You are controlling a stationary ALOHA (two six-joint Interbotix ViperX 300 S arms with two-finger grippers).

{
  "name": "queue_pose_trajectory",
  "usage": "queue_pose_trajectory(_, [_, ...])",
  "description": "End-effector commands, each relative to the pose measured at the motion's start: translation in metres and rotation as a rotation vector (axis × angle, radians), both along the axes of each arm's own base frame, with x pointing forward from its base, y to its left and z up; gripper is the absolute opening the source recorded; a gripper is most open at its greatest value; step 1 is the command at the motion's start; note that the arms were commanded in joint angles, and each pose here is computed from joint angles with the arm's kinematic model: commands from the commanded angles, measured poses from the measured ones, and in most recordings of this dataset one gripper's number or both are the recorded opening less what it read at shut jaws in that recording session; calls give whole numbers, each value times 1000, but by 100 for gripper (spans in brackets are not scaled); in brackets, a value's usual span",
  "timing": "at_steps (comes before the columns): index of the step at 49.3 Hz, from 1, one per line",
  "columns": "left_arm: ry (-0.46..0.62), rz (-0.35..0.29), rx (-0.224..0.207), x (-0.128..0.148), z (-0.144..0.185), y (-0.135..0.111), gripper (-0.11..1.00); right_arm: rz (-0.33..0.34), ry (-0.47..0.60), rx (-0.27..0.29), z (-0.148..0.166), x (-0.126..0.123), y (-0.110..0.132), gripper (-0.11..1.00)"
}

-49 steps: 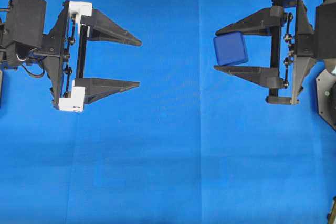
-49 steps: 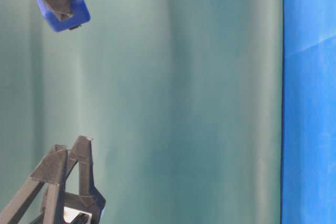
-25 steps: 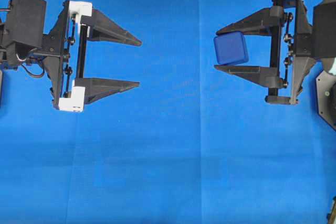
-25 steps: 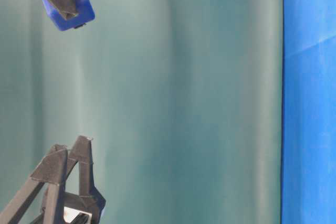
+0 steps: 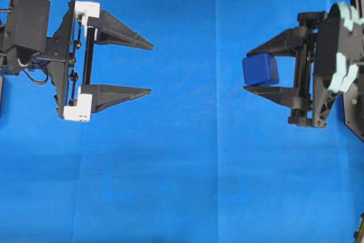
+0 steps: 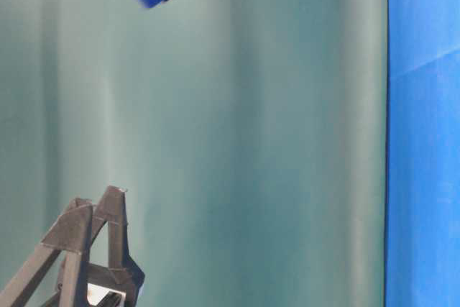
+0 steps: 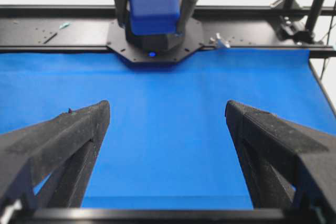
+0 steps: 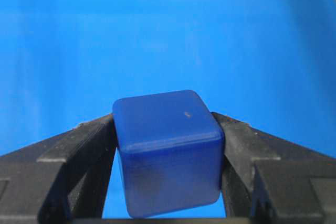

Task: Handover the blue block to the right arm after grasping it with the left arm, then place it in the designated position.
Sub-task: 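Carry the cube with the right gripper and rotate it downward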

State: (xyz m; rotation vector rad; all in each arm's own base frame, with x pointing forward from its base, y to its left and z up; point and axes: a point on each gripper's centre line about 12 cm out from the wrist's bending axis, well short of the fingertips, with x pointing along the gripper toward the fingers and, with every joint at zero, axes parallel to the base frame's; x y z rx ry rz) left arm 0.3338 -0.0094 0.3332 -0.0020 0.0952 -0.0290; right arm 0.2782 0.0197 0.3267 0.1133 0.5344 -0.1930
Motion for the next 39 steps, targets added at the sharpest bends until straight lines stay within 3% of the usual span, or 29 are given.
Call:
queue_pose_trajectory(1, [-37,1,2,-1,12,0,93,-4,30,2,1,-3,4,47])
queue_pose_trajectory(39, [-38,1,2,-1,12,0,93,-13,58,-2,-2,-6,5,47])
